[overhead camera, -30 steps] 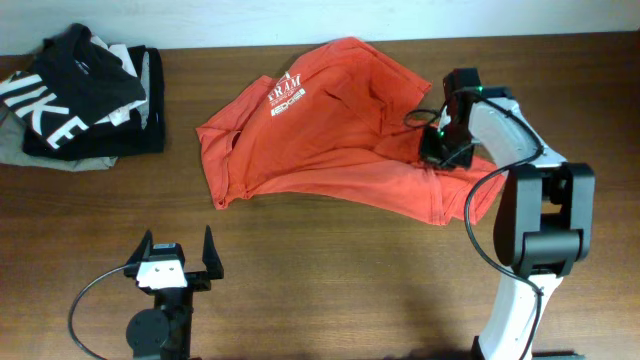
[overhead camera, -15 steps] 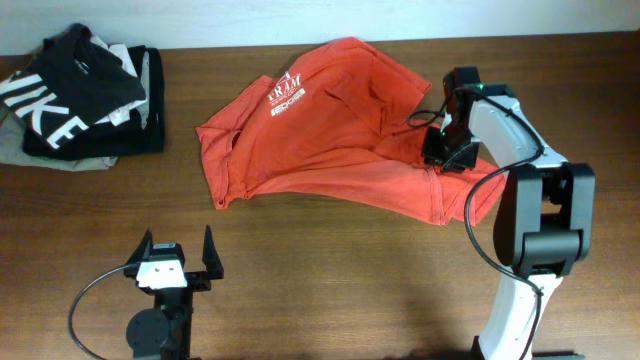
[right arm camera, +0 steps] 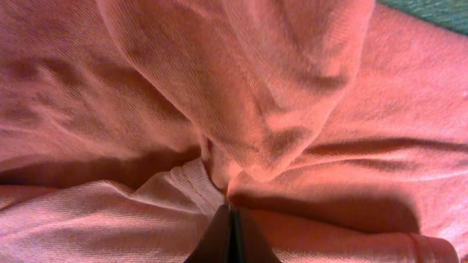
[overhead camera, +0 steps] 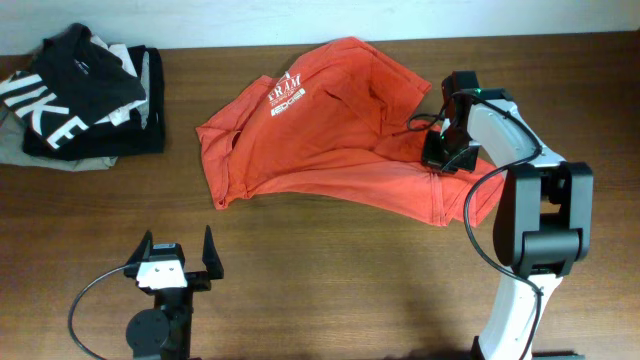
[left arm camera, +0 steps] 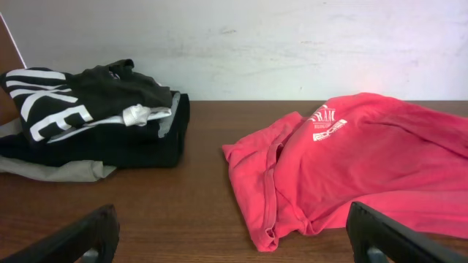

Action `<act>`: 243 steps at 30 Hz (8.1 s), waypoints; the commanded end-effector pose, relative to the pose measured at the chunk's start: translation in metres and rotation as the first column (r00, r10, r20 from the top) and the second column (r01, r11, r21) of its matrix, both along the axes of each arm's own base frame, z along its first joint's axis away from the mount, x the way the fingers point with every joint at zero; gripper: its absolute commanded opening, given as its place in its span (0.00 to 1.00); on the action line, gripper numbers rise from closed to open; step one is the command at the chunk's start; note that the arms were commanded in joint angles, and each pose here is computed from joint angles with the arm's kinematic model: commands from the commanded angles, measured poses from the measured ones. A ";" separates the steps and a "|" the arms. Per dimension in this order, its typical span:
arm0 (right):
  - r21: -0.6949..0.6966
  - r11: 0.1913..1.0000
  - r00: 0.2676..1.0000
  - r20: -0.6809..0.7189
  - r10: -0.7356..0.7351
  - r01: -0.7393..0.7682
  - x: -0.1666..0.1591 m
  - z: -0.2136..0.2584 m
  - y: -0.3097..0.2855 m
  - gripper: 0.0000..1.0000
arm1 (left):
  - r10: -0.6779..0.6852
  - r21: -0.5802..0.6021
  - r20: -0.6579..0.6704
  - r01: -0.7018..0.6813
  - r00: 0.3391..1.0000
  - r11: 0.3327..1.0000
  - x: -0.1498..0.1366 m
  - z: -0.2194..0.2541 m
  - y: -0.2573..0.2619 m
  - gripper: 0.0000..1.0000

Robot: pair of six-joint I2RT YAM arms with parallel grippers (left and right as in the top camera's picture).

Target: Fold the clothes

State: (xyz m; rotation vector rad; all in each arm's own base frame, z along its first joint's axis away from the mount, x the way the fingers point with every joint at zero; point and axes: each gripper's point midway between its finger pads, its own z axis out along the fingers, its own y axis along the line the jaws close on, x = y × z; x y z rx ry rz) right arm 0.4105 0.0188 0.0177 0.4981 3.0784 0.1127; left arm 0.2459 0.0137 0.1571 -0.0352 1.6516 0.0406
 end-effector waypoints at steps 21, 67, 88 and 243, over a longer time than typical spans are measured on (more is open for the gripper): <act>-0.119 0.992 0.999 0.028 -0.031 0.034 -0.242 0.141 0.079 0.04 | 0.002 0.011 -0.003 -0.002 1.000 1.000 0.000 -0.002 0.001 0.99; -0.025 0.998 0.931 0.363 -0.048 0.061 -0.048 0.045 0.071 0.99 | -0.380 -0.225 -0.697 0.317 0.609 0.921 0.199 0.067 -0.095 0.99; -0.028 0.998 0.934 0.354 -0.047 0.061 -0.050 0.043 0.071 0.99 | 0.106 -0.015 -0.859 -0.231 0.502 0.973 0.270 -0.118 -0.030 0.98; -0.123 0.901 0.381 0.923 -0.049 0.417 -0.115 0.499 -0.010 0.04 | 0.223 -0.278 -0.466 -0.380 0.857 0.882 0.204 0.224 0.091 0.01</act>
